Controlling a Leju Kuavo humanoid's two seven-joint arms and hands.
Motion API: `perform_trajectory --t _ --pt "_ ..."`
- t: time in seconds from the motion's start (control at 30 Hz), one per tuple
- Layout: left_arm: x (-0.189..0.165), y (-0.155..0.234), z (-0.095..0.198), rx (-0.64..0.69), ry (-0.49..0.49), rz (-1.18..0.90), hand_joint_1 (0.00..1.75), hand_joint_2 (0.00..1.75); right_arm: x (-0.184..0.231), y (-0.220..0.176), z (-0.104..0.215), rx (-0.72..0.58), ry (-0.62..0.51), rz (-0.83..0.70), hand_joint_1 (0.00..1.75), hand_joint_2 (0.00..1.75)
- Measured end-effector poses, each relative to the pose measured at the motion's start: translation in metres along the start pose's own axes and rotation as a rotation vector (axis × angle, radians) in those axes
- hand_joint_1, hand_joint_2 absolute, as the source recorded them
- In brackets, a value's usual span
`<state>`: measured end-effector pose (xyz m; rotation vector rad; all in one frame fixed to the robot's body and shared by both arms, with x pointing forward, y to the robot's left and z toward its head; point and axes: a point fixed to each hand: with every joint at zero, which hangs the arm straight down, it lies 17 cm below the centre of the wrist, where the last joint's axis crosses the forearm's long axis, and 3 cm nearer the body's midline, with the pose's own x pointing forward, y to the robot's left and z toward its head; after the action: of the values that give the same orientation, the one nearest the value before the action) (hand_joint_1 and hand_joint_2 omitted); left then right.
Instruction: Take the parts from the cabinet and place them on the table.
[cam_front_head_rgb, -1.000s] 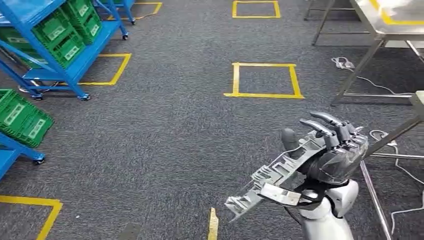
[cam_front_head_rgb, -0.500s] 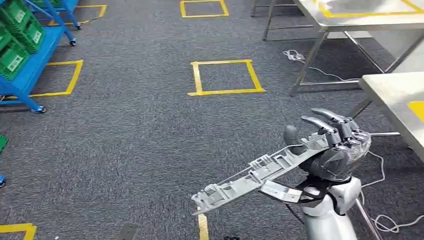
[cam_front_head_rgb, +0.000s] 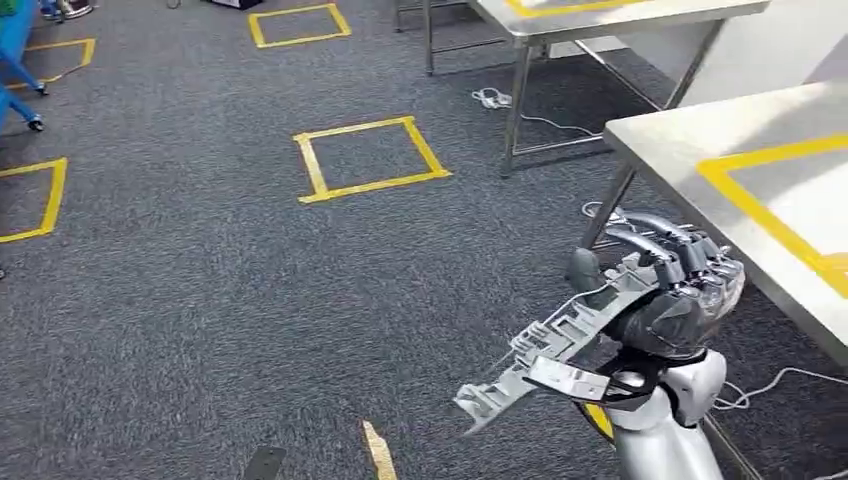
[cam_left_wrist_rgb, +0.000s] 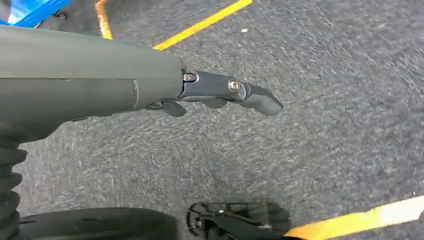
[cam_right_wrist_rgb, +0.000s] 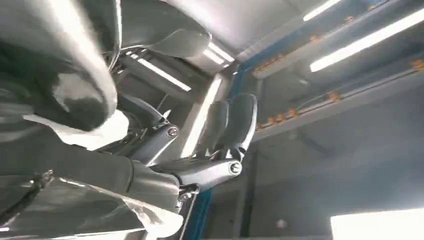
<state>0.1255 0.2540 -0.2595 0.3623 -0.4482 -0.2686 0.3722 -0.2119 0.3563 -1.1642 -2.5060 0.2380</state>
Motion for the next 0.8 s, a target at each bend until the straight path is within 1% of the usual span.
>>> perform_trajectory --t 0.8 --pt "0.0029 0.0006 -0.0004 0.006 -0.007 -0.012 0.00 1.75 -0.0048 -0.0026 0.0029 -0.002 0.016 -0.010 1.75 1.75"
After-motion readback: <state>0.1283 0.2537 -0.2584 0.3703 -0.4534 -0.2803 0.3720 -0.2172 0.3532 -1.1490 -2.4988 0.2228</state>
